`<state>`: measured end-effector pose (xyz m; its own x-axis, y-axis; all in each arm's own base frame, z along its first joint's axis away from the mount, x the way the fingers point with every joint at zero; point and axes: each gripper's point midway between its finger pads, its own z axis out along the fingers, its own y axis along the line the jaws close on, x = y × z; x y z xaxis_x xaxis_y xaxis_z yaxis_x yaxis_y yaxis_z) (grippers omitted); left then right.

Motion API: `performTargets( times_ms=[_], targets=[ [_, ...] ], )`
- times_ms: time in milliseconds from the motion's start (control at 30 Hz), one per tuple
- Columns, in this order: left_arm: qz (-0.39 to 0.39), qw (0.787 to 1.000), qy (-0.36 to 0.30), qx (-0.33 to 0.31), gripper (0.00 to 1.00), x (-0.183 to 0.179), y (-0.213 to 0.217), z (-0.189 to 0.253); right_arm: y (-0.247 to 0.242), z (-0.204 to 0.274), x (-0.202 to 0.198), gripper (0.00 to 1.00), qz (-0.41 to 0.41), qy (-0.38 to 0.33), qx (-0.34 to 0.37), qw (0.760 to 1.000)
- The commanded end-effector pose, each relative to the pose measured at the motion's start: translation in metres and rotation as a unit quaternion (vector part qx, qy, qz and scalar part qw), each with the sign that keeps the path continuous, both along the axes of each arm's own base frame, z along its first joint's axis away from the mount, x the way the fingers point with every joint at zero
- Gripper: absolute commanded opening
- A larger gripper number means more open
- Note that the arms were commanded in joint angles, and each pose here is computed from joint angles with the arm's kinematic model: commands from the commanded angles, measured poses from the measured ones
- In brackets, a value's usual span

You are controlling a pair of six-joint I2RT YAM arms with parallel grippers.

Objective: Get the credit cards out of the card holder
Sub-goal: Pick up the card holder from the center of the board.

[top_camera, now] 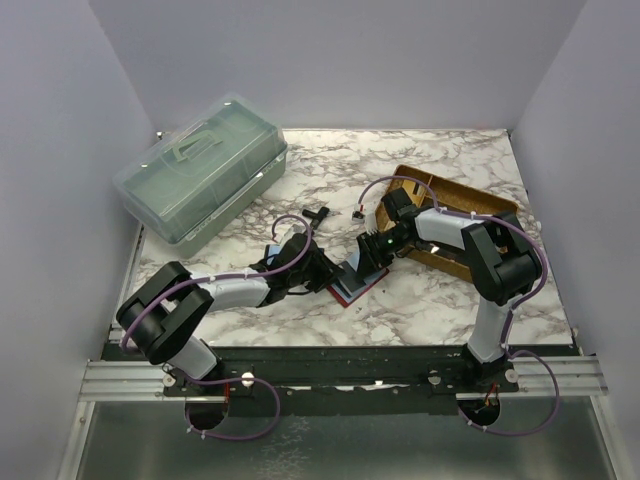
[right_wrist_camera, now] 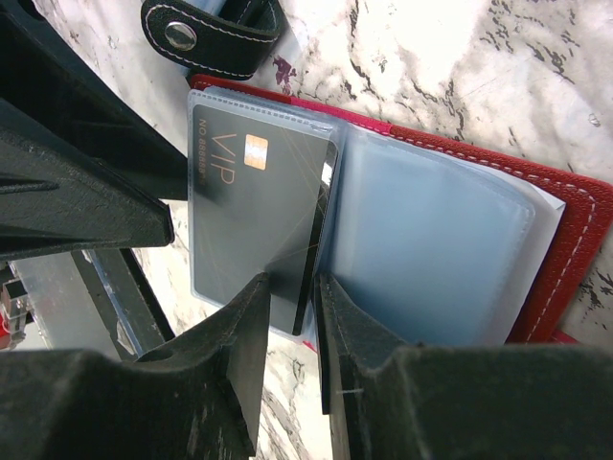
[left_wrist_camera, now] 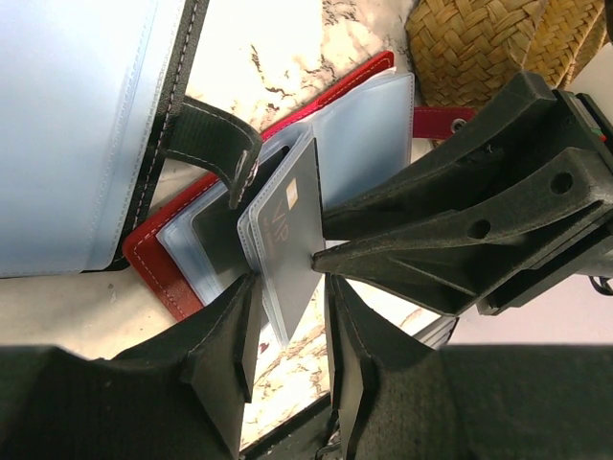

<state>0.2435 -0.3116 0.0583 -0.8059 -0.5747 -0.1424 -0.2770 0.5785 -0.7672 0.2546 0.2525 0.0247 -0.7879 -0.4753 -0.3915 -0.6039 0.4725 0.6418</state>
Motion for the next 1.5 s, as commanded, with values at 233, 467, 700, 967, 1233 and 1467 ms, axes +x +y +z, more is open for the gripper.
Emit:
performTargets(
  times_ms=[233, 467, 700, 967, 1233, 1467],
  targets=[
    [-0.023, 0.999, 0.03, 0.019, 0.4, -0.005, -0.008, 0.009, -0.003, -0.012, 0.002, 0.32, 0.0, 0.001, -0.018, 1.0],
    [-0.034, 0.997, 0.055, 0.036, 0.43, -0.007, -0.012, 0.001, -0.003, -0.011, 0.001, 0.32, 0.001, 0.0, -0.017, 1.0],
    [-0.047, 0.994, 0.082, 0.056, 0.44, -0.012, -0.013, -0.008, -0.003, -0.011, 0.002, 0.33, 0.001, -0.002, -0.017, 1.0],
    [-0.05, 0.994, 0.083, 0.055, 0.46, -0.008, -0.018, -0.003, -0.002, -0.011, 0.001, 0.33, 0.001, -0.001, -0.016, 1.0],
    [-0.051, 0.995, 0.068, 0.056, 0.46, -0.003, -0.02, 0.003, -0.003, -0.01, 0.001, 0.33, 0.002, -0.001, -0.015, 1.0],
    [-0.034, 0.998, 0.025, 0.039, 0.44, 0.013, -0.012, 0.008, 0.0, -0.005, 0.001, 0.34, 0.0, 0.001, -0.008, 1.0]
  ],
)
